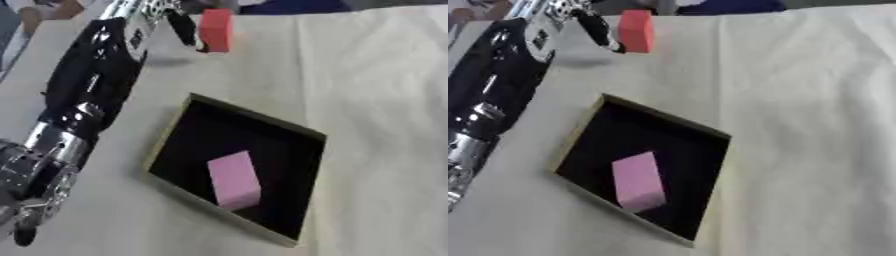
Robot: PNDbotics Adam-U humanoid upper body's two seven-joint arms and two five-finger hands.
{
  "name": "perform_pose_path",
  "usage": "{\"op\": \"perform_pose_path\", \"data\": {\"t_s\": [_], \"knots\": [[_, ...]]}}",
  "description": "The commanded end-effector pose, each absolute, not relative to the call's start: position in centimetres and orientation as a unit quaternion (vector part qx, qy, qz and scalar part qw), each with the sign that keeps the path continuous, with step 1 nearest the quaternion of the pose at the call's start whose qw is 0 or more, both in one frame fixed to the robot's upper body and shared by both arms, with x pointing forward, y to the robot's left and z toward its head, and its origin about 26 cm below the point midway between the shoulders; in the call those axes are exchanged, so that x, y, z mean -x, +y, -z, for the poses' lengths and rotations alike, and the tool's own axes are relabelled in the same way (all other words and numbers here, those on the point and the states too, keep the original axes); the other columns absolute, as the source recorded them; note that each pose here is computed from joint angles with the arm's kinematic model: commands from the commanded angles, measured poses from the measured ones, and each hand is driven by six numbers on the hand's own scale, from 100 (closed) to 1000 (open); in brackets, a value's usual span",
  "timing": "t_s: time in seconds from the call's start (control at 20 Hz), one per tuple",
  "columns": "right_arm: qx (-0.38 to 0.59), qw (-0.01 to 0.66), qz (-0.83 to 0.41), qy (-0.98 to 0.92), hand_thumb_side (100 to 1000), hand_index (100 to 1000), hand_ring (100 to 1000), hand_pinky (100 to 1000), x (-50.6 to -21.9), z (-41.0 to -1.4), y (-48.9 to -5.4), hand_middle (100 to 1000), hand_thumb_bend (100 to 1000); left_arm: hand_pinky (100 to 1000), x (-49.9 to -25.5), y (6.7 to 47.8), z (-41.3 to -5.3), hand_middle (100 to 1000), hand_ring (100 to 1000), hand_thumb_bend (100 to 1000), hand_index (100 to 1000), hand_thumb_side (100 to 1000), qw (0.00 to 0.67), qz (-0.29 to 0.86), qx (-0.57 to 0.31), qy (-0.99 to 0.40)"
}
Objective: Pick up objects on the table and place them in the box.
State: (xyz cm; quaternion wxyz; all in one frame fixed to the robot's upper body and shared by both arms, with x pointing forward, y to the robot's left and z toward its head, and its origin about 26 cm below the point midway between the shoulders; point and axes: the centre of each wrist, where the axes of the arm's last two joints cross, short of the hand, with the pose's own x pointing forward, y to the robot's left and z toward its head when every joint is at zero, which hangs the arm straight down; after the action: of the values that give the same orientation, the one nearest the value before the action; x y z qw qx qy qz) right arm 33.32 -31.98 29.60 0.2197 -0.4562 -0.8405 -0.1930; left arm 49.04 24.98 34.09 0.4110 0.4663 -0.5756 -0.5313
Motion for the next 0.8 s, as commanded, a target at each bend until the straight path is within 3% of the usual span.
{"op": "perform_pose_path", "data": {"t_s": [0.05,0.8], "knots": [[0.456,0.202,0.189,-0.846,639,710,784,815,-33.01,-30.87,-32.43,633,100,888,-48.42,26.16,-36.66,932,958,667,961,100,0.394,0.508,-0.498,-0.582],[0.447,0.201,0.193,-0.850,639,708,782,815,-33.09,-31.31,-32.58,627,100,881,-48.28,27.12,-37.53,917,947,674,955,100,0.404,0.494,-0.505,-0.581]]}}
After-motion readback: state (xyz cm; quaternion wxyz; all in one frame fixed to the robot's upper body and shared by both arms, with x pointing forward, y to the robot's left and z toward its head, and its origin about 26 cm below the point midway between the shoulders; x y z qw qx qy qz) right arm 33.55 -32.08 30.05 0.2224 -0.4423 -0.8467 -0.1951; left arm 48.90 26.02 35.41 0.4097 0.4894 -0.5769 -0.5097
